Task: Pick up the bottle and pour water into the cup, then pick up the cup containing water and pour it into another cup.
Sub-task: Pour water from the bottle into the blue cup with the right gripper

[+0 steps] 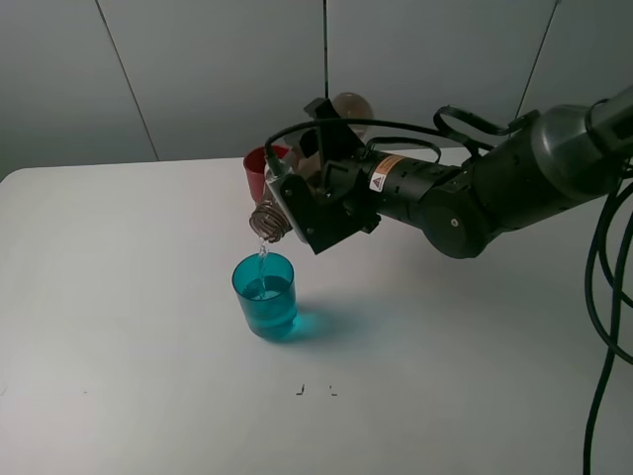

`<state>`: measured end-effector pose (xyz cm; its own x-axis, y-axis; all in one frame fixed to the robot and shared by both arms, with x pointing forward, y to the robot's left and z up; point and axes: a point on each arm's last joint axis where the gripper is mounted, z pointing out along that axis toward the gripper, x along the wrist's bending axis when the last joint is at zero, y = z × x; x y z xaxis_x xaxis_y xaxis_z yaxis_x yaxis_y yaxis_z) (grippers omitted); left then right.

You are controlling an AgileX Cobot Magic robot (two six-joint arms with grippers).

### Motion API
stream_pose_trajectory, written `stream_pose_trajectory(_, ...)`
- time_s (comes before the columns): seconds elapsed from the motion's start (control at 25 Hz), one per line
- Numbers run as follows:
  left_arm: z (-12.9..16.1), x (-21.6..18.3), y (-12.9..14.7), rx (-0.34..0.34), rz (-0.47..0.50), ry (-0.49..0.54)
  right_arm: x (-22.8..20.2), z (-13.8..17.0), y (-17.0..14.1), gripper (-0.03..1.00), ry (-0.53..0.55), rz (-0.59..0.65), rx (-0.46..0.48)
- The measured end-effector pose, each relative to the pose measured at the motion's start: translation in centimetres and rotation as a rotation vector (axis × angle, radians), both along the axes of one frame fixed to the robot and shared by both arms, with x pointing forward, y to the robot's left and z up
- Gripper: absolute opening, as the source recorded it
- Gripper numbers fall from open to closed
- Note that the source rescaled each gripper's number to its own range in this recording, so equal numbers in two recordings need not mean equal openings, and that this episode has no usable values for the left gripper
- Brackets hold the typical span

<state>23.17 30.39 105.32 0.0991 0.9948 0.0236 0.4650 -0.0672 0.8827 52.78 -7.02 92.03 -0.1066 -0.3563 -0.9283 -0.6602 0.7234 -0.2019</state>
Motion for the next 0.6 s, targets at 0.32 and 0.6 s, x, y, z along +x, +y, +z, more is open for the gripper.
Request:
stream_pose_trajectory(0.32, 0.0, 0.0, 0.0, 0.0, 0.0, 0.0, -0.01, 0.0, 0.01, 0.05, -0.007, 0.006, -0.009)
stream_pose_trajectory(0.6, 0.0, 0.0, 0.0, 0.0, 0.0, 0.0, -0.01, 0.0, 0.01, 0.05, -0.007, 0.006, -0.009)
